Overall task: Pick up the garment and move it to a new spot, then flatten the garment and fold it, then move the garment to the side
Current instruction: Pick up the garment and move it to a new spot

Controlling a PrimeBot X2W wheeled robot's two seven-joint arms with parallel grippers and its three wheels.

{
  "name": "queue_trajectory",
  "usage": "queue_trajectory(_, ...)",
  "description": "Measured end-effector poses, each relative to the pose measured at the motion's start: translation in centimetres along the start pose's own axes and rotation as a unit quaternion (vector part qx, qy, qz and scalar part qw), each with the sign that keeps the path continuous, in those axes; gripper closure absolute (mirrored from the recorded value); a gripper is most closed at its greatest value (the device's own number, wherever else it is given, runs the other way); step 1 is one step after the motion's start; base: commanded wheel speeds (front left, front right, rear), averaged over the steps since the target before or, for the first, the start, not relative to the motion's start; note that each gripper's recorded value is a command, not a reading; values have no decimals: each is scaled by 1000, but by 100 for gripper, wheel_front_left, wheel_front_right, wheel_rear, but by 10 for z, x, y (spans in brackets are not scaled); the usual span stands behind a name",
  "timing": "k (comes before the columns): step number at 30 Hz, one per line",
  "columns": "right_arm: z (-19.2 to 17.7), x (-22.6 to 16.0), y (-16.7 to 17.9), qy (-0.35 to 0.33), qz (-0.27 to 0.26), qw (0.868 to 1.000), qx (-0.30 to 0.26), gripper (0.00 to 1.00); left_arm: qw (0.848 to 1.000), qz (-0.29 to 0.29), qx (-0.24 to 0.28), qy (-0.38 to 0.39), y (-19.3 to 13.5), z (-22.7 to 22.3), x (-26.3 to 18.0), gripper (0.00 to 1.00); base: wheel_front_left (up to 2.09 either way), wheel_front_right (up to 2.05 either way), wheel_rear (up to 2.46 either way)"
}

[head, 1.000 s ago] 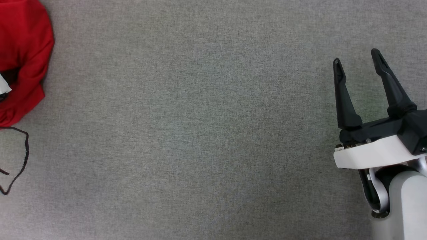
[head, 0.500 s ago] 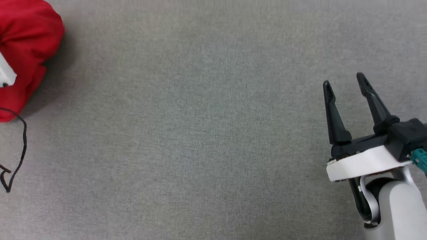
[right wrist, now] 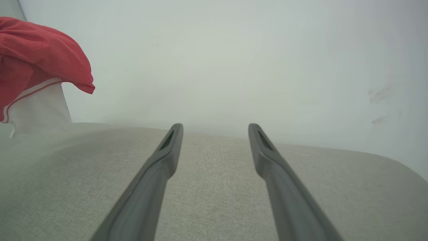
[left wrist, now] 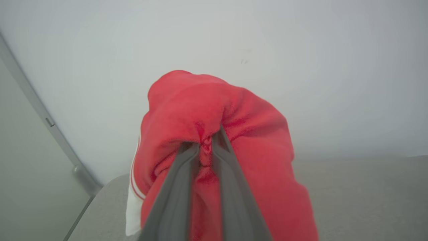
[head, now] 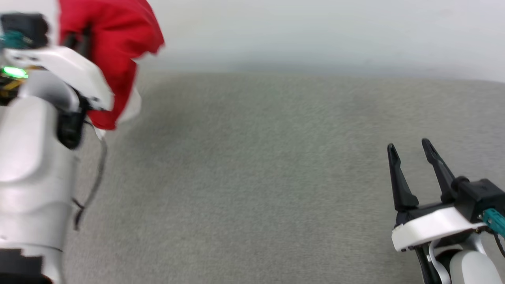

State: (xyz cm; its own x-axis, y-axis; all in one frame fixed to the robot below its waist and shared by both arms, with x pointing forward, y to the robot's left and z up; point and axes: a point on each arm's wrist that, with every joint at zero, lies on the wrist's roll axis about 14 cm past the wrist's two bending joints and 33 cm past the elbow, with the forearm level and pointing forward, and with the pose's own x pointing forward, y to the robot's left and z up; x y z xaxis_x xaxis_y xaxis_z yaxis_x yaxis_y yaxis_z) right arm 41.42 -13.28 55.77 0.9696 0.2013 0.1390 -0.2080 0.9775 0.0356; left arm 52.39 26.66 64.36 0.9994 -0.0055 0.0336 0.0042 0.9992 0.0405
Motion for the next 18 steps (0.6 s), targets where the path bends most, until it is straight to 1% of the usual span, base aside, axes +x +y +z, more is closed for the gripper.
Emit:
queue_trajectory(5,11,-31,-22,-3,-39,999,-10,0,995,-89,-26,-46,-84,14,-9,100,0,0,0)
queue_trajectory(8,18,-46,-35,-6,-63,998,-15,0,986,-151,-52,-56,-143,12,-19,100,0,0,0)
queue_trajectory(11,22,-60,-48,-6,-86,996,-18,0,973,-213,-75,-54,-200,4,-34,100,0,0,0)
queue_trajectory(14,25,-69,-58,-8,-104,994,-21,0,958,-266,-97,-41,-248,-11,-51,100,0,0,0)
queue_trajectory(16,23,-73,-63,-4,-113,993,-20,0,949,-298,-103,-17,-274,-31,-65,100,0,0,0)
queue_trajectory(18,17,-74,-66,6,-116,993,-17,0,940,-322,-116,19,-294,-61,-80,100,0,0,0)
